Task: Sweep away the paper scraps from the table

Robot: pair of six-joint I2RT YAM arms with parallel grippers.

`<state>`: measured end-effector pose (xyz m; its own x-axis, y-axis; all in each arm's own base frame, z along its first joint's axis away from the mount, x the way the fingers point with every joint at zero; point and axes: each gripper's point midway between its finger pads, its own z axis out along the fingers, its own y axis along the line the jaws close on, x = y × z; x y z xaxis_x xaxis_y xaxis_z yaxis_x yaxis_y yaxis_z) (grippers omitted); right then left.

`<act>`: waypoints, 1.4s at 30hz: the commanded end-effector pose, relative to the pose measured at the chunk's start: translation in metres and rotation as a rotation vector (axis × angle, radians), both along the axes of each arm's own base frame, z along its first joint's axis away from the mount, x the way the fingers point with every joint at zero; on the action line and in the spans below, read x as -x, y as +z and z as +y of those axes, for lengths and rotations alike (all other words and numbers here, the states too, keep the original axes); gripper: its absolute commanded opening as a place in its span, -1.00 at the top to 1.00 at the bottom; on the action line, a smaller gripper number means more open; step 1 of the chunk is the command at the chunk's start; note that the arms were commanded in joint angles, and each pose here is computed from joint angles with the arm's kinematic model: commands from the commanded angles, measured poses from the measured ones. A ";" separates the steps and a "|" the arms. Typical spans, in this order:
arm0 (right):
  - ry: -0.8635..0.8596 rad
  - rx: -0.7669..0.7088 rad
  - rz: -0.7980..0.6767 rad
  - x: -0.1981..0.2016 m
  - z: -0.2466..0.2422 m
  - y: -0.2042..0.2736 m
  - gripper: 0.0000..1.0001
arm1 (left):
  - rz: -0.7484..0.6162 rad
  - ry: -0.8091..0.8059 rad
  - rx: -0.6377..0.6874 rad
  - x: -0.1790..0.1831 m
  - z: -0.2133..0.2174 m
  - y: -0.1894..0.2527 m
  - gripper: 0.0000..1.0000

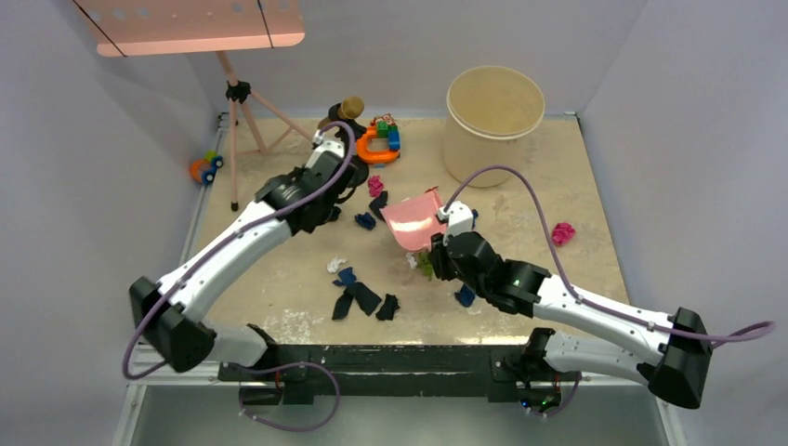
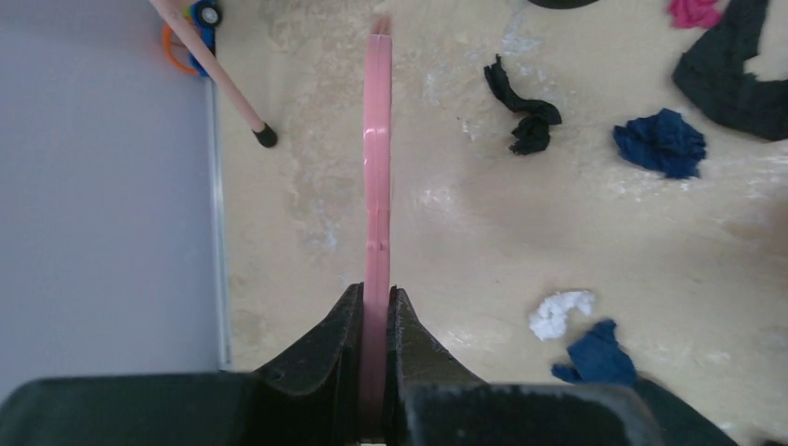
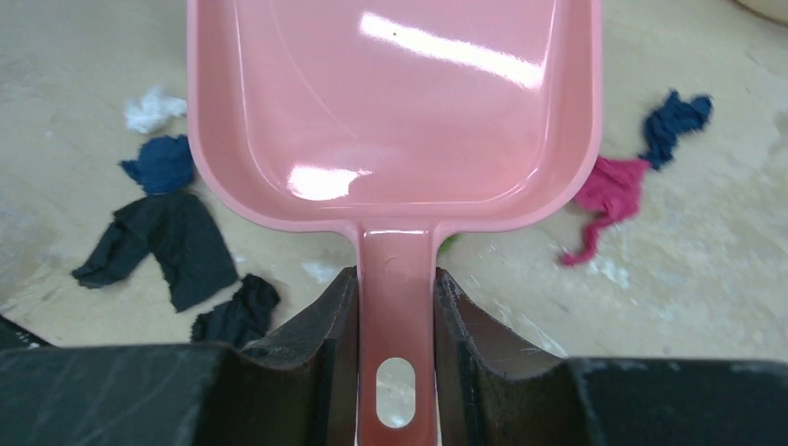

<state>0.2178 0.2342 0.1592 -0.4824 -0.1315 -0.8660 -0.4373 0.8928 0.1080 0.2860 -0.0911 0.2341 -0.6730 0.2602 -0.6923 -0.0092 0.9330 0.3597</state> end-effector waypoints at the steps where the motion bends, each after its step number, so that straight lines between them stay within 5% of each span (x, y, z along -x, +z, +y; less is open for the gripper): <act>1: -0.205 0.055 0.085 0.003 -0.047 -0.005 1.00 | 0.035 -0.002 -0.269 -0.033 0.007 0.011 1.00; 14: -0.391 -0.114 0.077 0.020 -0.097 0.023 1.00 | 0.377 -0.218 -0.361 -0.070 -0.052 -0.080 1.00; 22: -0.490 -0.125 0.040 0.018 -0.118 0.039 1.00 | 0.601 -0.511 0.141 0.016 -0.130 -0.072 1.00; 29: -0.510 -0.123 0.020 0.017 -0.122 0.043 1.00 | 0.400 -0.521 0.154 0.020 -0.119 -0.011 1.00; 34: -0.512 -0.123 0.027 0.017 -0.122 0.040 1.00 | 0.203 -0.420 -0.031 -0.024 -0.095 0.017 1.00; 42: -0.515 -0.121 0.025 0.017 -0.123 0.044 1.00 | 0.087 -0.402 -0.304 -0.101 -0.116 0.012 1.00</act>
<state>0.1949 0.1154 0.1804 -0.5308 0.1728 -0.8297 0.0226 0.9815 0.1900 0.3439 -0.2007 0.2325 -0.6133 0.6215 -0.4874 0.4427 0.7816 0.4394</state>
